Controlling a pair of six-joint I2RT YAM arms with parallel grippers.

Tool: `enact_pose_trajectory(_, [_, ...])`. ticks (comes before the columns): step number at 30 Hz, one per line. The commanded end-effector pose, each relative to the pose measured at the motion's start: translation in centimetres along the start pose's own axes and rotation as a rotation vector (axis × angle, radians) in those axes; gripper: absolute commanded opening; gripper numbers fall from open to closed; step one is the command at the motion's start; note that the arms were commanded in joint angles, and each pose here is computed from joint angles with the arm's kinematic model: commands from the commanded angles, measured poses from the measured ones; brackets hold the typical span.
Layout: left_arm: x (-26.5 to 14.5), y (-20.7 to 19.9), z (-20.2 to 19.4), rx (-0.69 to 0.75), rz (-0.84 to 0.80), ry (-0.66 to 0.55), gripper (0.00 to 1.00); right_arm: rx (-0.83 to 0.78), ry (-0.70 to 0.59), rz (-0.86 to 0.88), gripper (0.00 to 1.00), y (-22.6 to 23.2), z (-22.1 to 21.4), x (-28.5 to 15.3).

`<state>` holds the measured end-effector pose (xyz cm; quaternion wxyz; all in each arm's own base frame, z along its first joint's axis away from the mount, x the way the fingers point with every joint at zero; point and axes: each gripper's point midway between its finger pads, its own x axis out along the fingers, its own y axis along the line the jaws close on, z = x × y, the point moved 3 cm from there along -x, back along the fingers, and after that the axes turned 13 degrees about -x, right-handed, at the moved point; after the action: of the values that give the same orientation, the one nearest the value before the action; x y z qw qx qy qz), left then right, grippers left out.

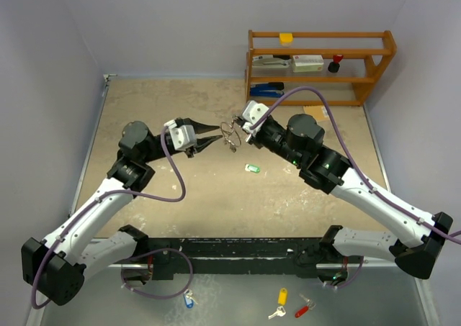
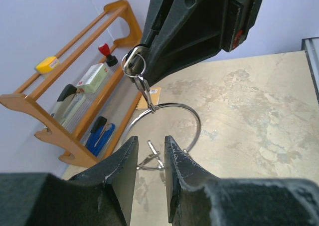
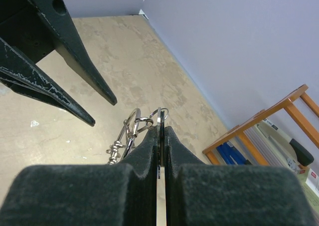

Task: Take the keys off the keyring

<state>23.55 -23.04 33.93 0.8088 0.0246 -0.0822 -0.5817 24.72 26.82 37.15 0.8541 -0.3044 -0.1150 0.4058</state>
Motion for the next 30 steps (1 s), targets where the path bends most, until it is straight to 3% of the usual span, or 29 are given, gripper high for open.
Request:
enact_pose_trajectory(1, [-0.2,1.1,0.7,0.059,0.056,-0.015,0.26,0.008,-0.085,-0.032,0.00,-1.1,2.2,-0.8])
enact_pose_trajectory(13, [0.9,3.2,2.1,0.067,0.129,-0.081,0.30,0.005,-0.081,-0.028,0.00,-0.9,2.0,-0.7])
enact_pose_trajectory(17, [2.2,2.5,2.8,0.019,0.029,-0.122,0.33,0.005,-0.076,-0.026,0.00,-0.8,1.9,-0.5])
enact_pose_trajectory(22, [2.8,0.8,3.9,-0.022,-0.107,-0.178,0.46,0.007,-0.076,-0.025,0.00,-0.8,1.9,-0.5])
enact_pose_trajectory(30, [3.0,-0.1,4.7,-0.058,-0.174,-0.238,0.47,0.009,-0.080,-0.023,0.00,-0.7,1.9,-0.6])
